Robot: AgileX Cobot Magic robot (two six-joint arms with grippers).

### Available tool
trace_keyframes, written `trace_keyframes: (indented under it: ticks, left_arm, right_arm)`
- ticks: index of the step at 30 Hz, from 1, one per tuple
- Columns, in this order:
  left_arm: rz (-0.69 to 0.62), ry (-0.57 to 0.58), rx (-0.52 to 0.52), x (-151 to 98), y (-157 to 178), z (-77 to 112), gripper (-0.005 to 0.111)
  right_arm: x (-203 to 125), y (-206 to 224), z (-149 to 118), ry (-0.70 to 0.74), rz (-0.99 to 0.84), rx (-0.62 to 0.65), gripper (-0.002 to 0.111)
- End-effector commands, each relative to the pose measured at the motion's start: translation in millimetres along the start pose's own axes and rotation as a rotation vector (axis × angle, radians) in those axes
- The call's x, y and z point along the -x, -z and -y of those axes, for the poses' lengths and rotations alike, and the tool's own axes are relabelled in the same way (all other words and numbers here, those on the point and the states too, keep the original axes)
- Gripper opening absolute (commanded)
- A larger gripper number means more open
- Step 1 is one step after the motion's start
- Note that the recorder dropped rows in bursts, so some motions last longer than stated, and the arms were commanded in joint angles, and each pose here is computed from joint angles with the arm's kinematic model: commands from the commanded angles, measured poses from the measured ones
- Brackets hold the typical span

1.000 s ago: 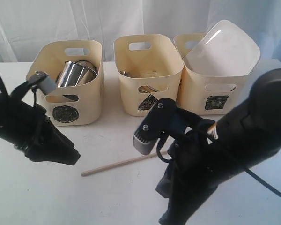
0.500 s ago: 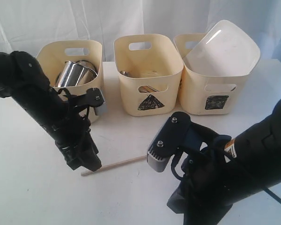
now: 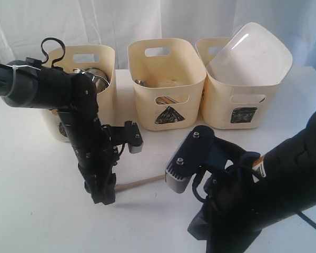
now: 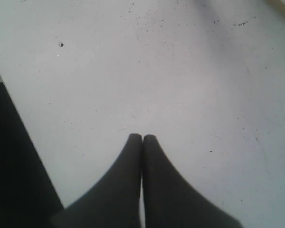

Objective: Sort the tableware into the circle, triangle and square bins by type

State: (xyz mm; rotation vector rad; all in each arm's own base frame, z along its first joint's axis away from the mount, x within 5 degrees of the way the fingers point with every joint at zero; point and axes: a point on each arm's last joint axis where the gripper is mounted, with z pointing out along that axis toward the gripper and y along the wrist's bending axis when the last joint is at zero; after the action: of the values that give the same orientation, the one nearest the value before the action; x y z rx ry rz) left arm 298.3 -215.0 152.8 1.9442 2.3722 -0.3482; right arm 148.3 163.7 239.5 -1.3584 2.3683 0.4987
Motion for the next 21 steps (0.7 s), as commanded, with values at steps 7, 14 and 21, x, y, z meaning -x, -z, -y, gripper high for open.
trace_keyframes:
  ticks: [7,14,21]
  left_arm:
    - [-0.107,-0.016,-0.098,-4,-18,11.6,0.000]
    - [-0.122,0.033,-0.103,-5,-17,12.5,0.000]
    - [-0.140,0.051,-0.117,-7,-16,14.1,0.000]
  right_arm:
    - [-1,1,-1,-0.003,0.002,0.000,0.000]
    - [-3,6,-4,0.003,-0.001,0.009,0.000]
    - [-5,32,-11,0.034,0.102,-0.019,0.000]
